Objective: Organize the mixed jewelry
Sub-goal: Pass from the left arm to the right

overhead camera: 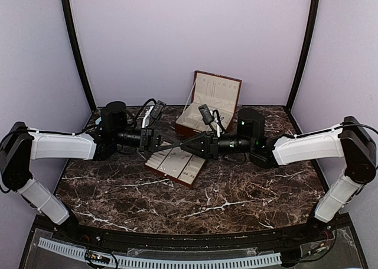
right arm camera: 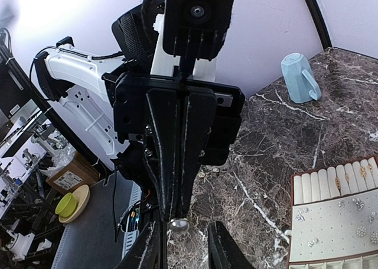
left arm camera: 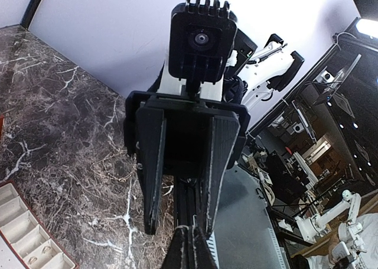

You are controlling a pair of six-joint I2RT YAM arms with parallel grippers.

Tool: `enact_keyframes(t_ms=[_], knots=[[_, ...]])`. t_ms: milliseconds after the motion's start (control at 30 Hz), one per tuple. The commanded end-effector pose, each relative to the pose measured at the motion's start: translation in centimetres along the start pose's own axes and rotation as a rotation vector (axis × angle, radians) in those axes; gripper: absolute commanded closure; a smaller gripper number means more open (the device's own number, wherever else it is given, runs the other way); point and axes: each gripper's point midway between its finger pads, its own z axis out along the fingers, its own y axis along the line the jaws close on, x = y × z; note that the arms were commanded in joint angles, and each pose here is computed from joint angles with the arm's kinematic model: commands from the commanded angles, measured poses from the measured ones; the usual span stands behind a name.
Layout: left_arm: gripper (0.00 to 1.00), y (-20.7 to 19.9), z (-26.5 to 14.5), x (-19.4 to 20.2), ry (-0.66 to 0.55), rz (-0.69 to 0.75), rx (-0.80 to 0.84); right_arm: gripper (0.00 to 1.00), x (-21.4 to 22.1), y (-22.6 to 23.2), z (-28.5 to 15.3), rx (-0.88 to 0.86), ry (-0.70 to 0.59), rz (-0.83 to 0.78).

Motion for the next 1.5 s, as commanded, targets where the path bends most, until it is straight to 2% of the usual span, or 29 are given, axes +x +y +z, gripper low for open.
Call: enact_keyframes(t_ms=[0, 800, 1467], knots=[[1.0, -1.1, 0.3, -0.9, -0.006, 0.041, 0.042, 0.71, -1.3, 1.4, -0.1, -0.033, -0.054, -0.076], [1.0, -1.6, 0.5, -0.8, 0.002, 0.056, 0.044, 0.69, -0.2, 0.7, 0.5, -0.051, -0.032, -0.065], [1.0, -1.3, 0.5, -1.0, -0.014, 0.048, 0.024, 0.87, 0.0, 0.5, 0.2, -0.034, -0.043, -0.03]])
